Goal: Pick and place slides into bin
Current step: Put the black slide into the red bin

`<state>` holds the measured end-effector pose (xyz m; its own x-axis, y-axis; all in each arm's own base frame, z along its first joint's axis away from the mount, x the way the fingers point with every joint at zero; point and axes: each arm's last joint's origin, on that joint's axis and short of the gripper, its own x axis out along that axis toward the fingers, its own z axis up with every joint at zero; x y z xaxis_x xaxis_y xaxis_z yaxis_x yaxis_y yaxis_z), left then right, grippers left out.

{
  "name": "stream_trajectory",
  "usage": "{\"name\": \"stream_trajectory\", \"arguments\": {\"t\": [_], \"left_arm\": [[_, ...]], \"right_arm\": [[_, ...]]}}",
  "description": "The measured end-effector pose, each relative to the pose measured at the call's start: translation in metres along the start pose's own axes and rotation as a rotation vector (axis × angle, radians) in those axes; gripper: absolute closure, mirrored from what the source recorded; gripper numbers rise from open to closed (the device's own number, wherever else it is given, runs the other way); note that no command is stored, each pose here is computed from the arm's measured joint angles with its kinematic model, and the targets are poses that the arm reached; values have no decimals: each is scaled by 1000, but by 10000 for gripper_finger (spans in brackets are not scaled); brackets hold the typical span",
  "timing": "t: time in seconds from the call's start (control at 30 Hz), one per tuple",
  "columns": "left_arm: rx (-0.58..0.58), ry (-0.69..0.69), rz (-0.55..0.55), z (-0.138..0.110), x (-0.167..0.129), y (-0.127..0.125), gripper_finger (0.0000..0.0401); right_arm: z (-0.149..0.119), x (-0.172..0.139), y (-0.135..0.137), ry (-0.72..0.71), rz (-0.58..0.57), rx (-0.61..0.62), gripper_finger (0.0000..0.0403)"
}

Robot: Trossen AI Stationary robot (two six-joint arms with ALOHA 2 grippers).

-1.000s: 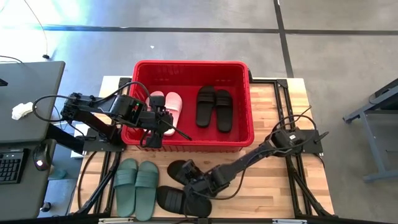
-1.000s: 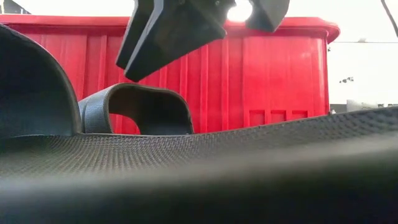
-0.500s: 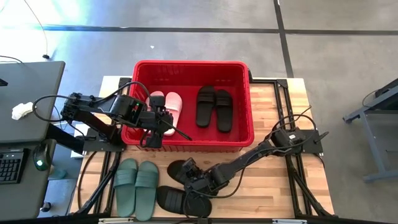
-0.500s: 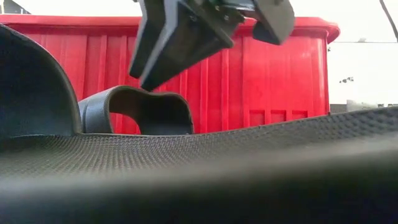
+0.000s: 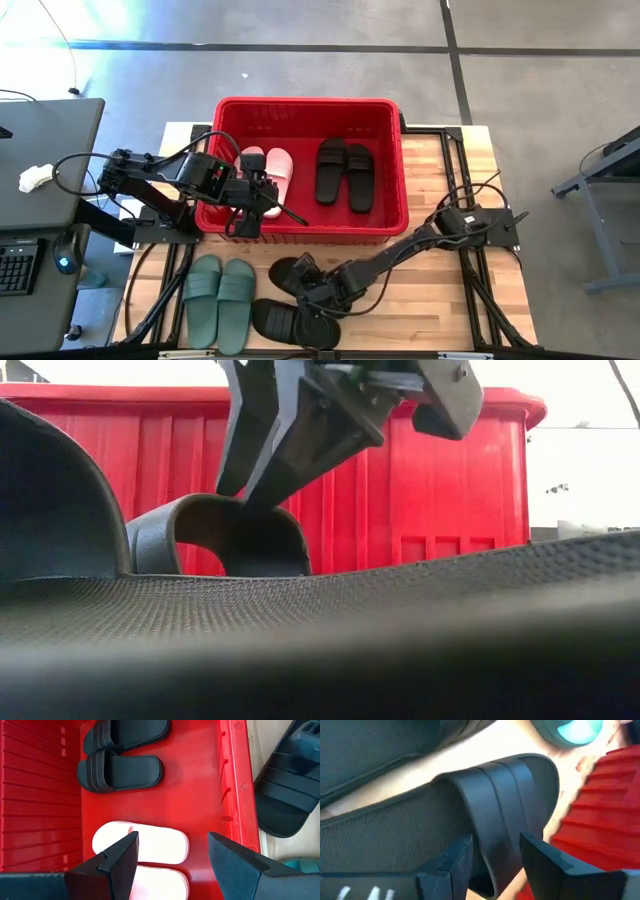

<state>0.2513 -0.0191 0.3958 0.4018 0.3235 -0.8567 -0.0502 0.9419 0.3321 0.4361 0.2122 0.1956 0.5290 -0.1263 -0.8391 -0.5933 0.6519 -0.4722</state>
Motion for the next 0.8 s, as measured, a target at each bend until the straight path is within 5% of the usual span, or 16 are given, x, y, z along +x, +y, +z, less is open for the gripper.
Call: {"name": "stream_trajectory", "arguments": {"t": [0.8], "left_arm": [[-3, -6, 15, 0, 0, 1, 180]], "right_arm": [[-1, 23, -6, 17, -102, 25, 250]]}}
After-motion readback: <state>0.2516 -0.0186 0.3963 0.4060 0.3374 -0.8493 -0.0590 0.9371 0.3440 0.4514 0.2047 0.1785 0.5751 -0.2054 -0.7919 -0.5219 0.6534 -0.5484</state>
